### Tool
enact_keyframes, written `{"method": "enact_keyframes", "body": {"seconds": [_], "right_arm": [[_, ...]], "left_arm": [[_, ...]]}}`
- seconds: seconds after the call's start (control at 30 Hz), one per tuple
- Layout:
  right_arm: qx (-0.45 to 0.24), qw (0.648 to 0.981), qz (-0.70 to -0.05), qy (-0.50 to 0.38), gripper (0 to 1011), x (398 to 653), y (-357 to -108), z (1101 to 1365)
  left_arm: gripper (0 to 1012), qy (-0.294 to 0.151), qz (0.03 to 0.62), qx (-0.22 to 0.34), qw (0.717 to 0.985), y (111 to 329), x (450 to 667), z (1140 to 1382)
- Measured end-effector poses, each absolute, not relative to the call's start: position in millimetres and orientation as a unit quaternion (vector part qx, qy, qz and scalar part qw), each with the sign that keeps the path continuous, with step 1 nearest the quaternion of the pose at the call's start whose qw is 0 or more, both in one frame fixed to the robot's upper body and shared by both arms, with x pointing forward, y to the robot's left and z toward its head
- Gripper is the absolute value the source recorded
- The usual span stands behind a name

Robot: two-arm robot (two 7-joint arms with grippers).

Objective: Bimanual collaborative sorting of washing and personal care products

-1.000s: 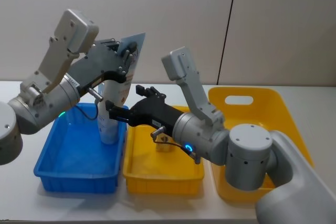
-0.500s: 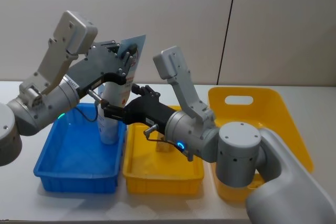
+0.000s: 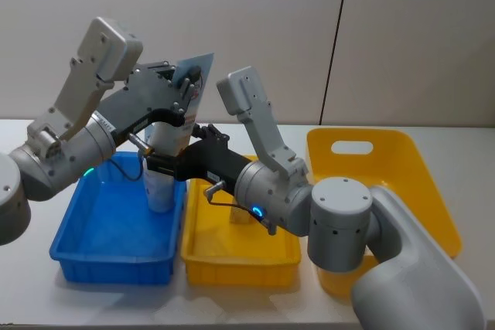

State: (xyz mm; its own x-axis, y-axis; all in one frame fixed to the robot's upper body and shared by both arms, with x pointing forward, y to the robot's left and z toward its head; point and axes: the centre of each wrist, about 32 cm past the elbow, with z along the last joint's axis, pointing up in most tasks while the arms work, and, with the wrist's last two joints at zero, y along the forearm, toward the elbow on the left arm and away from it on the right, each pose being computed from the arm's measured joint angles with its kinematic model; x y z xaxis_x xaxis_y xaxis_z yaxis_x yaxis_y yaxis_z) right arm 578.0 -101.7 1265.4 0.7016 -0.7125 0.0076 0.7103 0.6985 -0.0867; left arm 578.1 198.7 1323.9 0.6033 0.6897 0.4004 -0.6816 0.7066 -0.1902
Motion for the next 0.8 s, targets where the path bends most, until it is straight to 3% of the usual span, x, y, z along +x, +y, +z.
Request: {"method": "enact_keyframes", "body": {"seconds": [0.2,0.57,0.8], "right_arm": [[-0.042,0.921,-0.387,0.014,906,579.2,-100.0,1265.2],[-0.042,0.921,-0.388,0.014,567,580.2,-98.2,1265.2],[-0.042,0.920,-0.389,0.014,427,580.5,-97.8,1265.1]], "left_arm": [[84,-0.227,0.383,-0.008,0.895,199.1,578.0,1323.6],[83,-0.226,0.384,-0.008,0.895,199.4,578.0,1323.3],[83,-0.226,0.384,-0.007,0.895,199.6,578.0,1323.3]]}}
